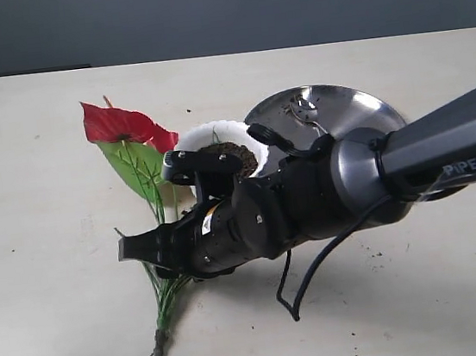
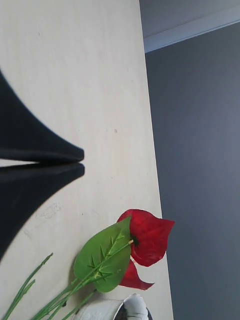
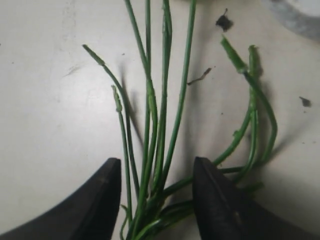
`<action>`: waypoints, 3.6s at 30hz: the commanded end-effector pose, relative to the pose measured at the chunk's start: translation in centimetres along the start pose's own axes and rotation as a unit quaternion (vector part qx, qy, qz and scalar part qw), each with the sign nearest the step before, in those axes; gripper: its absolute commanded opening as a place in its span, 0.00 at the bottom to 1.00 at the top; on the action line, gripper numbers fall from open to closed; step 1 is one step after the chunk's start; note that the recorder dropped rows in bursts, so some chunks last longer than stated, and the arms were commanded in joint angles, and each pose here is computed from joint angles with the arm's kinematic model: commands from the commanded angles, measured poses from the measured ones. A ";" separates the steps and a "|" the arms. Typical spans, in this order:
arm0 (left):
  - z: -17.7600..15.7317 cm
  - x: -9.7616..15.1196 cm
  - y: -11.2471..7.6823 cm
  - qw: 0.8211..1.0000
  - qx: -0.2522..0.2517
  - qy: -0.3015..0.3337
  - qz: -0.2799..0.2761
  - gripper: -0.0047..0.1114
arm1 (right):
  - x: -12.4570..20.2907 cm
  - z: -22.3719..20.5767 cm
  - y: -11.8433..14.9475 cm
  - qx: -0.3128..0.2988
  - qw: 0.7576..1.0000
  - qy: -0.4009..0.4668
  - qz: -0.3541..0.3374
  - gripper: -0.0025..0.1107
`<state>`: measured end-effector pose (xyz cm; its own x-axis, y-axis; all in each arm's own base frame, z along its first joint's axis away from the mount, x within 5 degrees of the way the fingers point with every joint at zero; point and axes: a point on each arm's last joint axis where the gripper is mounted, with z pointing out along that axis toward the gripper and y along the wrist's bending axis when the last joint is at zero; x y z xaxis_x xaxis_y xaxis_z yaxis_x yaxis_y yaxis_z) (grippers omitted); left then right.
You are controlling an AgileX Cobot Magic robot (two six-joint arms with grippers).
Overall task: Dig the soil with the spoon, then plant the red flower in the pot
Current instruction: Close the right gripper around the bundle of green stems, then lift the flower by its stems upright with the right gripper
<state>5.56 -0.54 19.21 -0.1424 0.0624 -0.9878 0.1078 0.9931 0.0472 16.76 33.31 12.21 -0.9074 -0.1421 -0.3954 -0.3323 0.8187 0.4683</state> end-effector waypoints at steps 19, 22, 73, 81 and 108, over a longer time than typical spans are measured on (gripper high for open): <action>0.0 0.0 0.0 1.000 0.001 -0.002 0.001 0.04 | 1.4 0.1 0.6 0.004 0.999 0.037 -0.011 0.42; 0.0 0.0 0.0 1.000 0.001 -0.002 0.001 0.04 | 1.4 0.1 0.5 0.004 0.999 0.038 -0.011 0.42; 0.0 0.0 0.0 1.000 0.001 -0.002 0.001 0.04 | 0.1 -2.6 5.9 -0.026 0.986 0.079 -0.146 0.07; 0.0 0.0 0.0 1.000 0.001 -0.002 0.001 0.04 | -0.9 -1.7 7.0 -0.043 0.988 0.052 -0.138 0.48; 0.0 0.0 0.0 1.000 0.001 -0.002 0.001 0.04 | -3.7 -6.8 9.6 -0.078 0.974 -0.033 -0.208 0.02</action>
<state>5.56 -0.54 19.21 -0.1424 0.0624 -0.9878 0.1078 0.9931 0.0472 15.33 38.45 20.15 -0.7557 -0.4033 -0.5159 -0.6314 0.6578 0.4106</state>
